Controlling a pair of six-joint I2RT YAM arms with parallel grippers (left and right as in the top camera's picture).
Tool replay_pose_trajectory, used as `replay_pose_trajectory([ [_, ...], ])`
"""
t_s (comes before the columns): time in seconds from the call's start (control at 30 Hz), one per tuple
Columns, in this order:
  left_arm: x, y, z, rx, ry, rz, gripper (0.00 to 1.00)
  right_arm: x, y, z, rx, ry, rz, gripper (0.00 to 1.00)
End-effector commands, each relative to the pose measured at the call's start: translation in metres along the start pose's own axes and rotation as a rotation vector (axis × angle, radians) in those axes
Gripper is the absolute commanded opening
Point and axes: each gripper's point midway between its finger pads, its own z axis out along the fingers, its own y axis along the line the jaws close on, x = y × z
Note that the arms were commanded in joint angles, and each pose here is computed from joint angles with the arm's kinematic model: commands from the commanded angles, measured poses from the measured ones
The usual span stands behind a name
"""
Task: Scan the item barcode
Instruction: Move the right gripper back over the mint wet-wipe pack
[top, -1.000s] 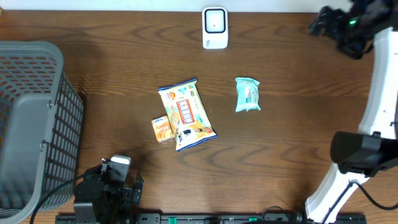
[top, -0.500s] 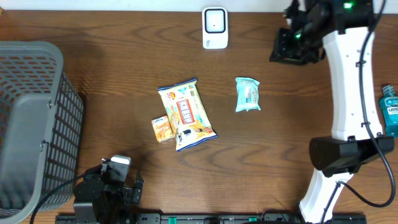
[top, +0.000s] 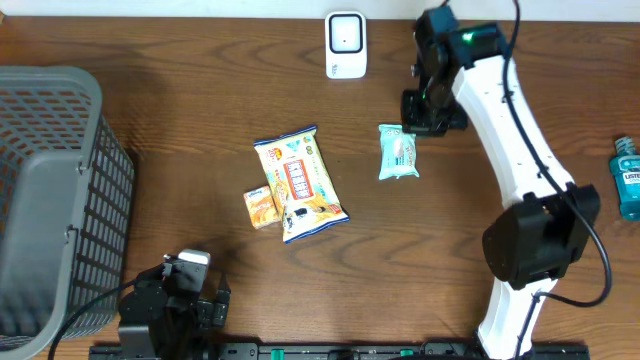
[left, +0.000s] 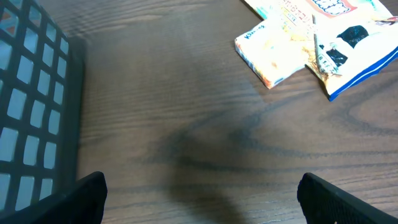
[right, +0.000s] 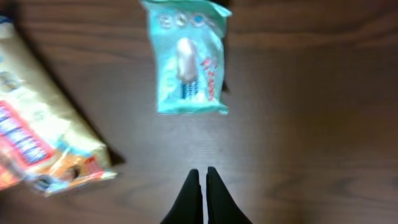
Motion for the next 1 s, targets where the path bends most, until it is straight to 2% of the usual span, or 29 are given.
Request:
replay_pose_trajectory([
  [0.0,0.001,0.001,0.000,-0.008,0.005,-0.017,0.98,0.009,-0.012,0.022,0.039,0.033,0.054,0.19],
  [0.03,0.001,0.001,0.000,-0.008,0.005,-0.017,0.98,0.009,-0.013,0.028,0.041,0.038,0.055,0.30],
  [0.1,0.001,0.001,0.000,-0.008,0.005,-0.017,0.98,0.007,-0.013,0.040,0.037,0.031,0.057,0.45],
  [0.17,0.001,0.001,0.000,-0.008,0.005,-0.017,0.98,0.004,-0.013,0.048,0.022,0.019,0.063,0.49],
  [0.4,0.001,0.001,0.000,-0.008,0.005,-0.017,0.98,0.003,-0.019,0.063,-0.034,0.034,0.103,0.45],
  [0.5,0.001,0.001,0.000,-0.008,0.005,-0.017,0.98,0.002,-0.017,0.064,-0.024,0.026,0.091,0.37],
  [0.53,0.001,0.001,0.000,-0.008,0.005,-0.017,0.98,0.001,-0.015,0.064,-0.014,0.015,0.081,0.37],
  [0.77,0.001,0.001,0.000,-0.008,0.005,-0.017,0.98,-0.013,0.013,0.064,0.060,-0.110,-0.019,0.50],
  [0.97,0.001,0.001,0.000,-0.008,0.005,-0.017,0.98,-0.023,0.024,0.065,0.259,-0.252,-0.036,0.56],
])
